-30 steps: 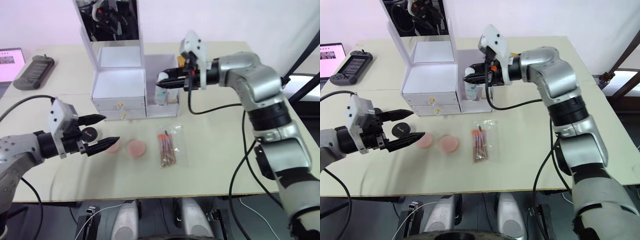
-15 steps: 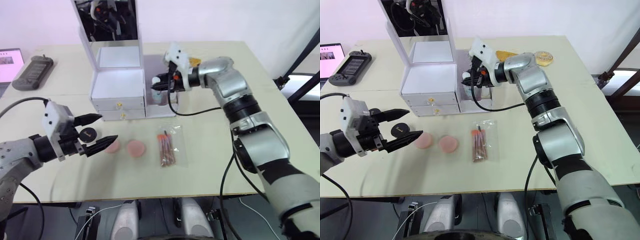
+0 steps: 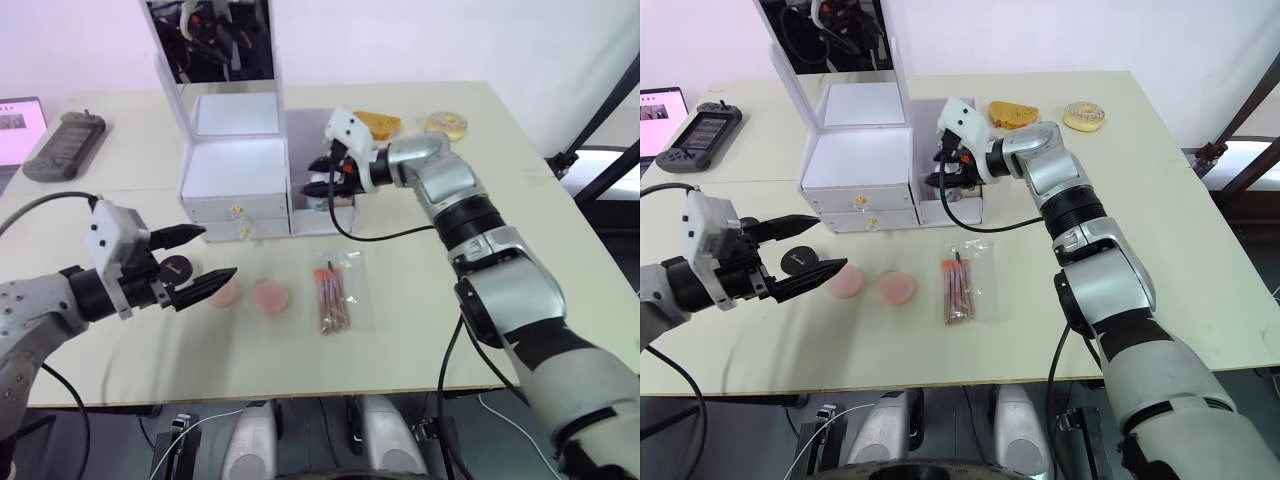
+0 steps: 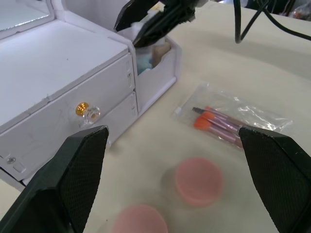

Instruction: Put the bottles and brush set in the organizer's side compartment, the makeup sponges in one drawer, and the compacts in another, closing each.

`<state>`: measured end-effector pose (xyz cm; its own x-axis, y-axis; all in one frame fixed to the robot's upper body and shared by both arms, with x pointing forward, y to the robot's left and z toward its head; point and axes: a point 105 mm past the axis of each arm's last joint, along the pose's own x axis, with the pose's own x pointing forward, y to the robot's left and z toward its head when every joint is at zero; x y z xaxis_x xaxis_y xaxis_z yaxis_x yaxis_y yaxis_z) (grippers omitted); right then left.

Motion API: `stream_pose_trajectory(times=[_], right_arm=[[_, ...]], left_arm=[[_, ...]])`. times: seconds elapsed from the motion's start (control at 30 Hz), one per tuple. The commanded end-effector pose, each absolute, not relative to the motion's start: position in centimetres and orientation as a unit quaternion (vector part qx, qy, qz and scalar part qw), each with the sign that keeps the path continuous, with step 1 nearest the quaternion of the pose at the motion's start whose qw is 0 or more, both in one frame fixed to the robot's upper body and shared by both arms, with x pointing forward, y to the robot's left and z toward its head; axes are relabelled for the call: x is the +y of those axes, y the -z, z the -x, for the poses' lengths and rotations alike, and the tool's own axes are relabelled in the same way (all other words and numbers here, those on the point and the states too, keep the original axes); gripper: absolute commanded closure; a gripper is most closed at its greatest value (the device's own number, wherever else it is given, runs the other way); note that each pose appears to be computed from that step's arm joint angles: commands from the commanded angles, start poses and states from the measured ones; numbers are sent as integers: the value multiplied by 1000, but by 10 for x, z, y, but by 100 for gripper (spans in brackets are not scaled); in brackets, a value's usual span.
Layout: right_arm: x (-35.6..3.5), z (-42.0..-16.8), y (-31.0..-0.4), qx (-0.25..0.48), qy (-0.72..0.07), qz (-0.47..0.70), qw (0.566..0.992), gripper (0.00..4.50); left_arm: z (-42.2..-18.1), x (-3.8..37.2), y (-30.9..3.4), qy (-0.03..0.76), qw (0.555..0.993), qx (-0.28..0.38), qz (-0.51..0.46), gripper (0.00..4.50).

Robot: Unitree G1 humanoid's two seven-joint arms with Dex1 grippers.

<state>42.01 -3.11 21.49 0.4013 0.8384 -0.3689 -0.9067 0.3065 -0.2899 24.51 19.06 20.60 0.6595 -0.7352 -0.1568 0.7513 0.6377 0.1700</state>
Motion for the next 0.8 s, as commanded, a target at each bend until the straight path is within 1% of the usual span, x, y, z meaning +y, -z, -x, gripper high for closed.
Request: stream_pose_trajectory(times=[0.03,0.27,0.43,0.57,0.67,0.73,0.8], right_arm=[[-28,-416,-249,30,-546,233,804,8],[-45,-400,-280,2,-557,212,803,8],[-79,-379,-302,-44,-563,177,806,8],[-122,-360,-290,-46,-557,184,809,8],[-161,-354,-276,-40,-517,183,835,8],[-183,-351,-264,-40,-488,206,847,8],[-203,-346,-252,-38,-469,203,859,8]], left_arm=[[-246,190,-213,415,901,22,-123,0],[-247,190,-212,418,900,21,-123,0],[-250,198,-211,411,903,24,-120,0],[-255,223,-213,377,918,25,-119,0],[-256,250,-211,340,933,29,-113,0],[-256,268,-207,316,942,31,-106,0],[-255,289,-196,283,952,47,-108,0]])
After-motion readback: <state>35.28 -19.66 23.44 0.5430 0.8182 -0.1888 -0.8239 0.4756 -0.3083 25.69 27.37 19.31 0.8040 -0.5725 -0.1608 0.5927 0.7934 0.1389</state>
